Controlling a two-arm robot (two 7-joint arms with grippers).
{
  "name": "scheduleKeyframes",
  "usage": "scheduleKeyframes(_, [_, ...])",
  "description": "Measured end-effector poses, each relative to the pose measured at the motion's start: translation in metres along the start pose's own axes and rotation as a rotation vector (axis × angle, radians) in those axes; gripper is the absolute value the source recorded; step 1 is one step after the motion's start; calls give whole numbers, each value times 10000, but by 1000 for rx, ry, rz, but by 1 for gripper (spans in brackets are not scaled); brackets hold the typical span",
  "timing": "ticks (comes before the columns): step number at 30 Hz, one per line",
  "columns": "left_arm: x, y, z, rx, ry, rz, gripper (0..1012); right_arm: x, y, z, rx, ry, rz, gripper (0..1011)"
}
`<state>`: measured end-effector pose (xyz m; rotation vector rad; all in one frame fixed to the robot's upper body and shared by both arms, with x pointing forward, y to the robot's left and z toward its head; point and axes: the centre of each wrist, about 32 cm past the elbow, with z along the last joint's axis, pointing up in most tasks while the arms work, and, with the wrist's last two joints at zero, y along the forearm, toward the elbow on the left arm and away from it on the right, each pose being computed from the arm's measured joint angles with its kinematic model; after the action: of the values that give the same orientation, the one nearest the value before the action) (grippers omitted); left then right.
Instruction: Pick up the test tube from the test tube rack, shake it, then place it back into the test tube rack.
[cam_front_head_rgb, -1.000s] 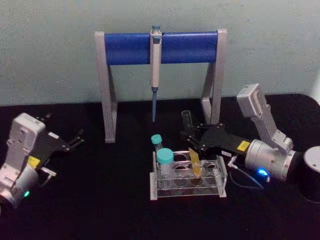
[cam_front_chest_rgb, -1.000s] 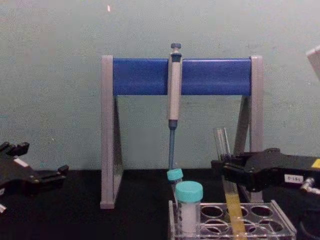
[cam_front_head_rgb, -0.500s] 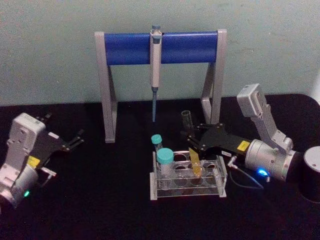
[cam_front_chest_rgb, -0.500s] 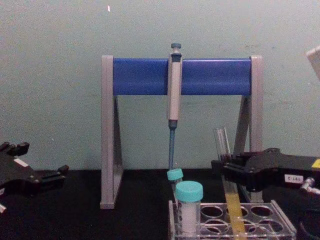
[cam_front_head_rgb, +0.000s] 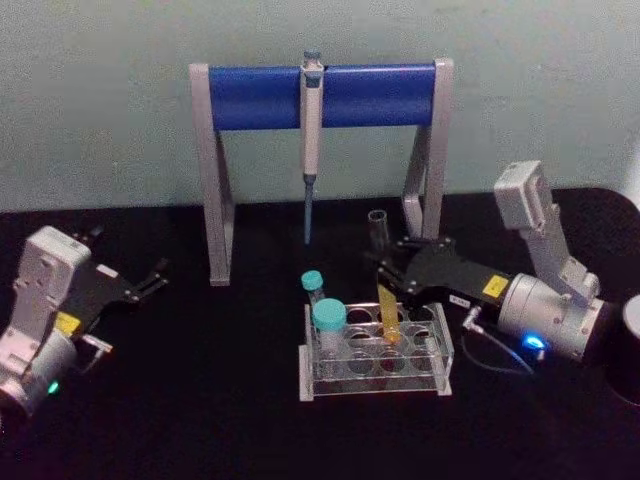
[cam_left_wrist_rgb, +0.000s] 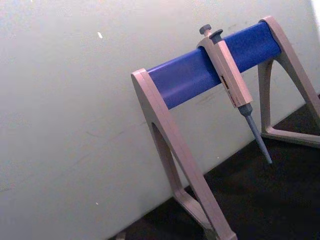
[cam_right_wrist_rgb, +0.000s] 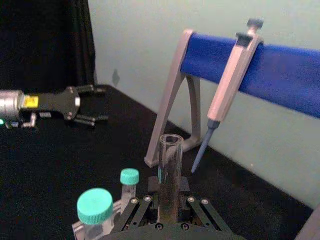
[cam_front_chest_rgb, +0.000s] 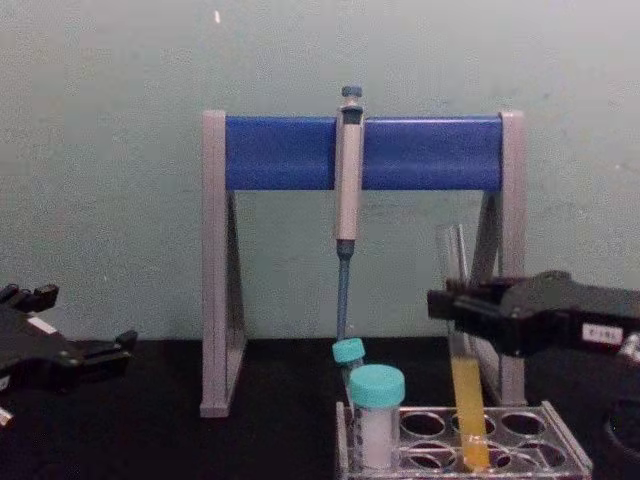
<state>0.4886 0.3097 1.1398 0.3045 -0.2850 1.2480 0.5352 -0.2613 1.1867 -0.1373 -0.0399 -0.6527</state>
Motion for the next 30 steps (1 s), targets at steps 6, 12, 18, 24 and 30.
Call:
scheduleKeyframes(6, [0, 0, 0, 0, 0, 0, 1001, -1, -70, 72, 67, -1, -10, 230])
scheduleKeyframes(12, [0, 0, 0, 0, 0, 0, 1001, -7, -144, 166, 154, -20, -49, 230])
scheduleKeyframes(18, [0, 0, 0, 0, 0, 0, 1001, -31, -209, 220, 227, -51, -150, 230])
scheduleKeyframes(24, [0, 0, 0, 0, 0, 0, 1001, -54, -214, 217, 222, -76, -264, 230])
scheduleKeyframes(30, [0, 0, 0, 0, 0, 0, 1001, -59, -207, 204, 210, -77, -307, 232])
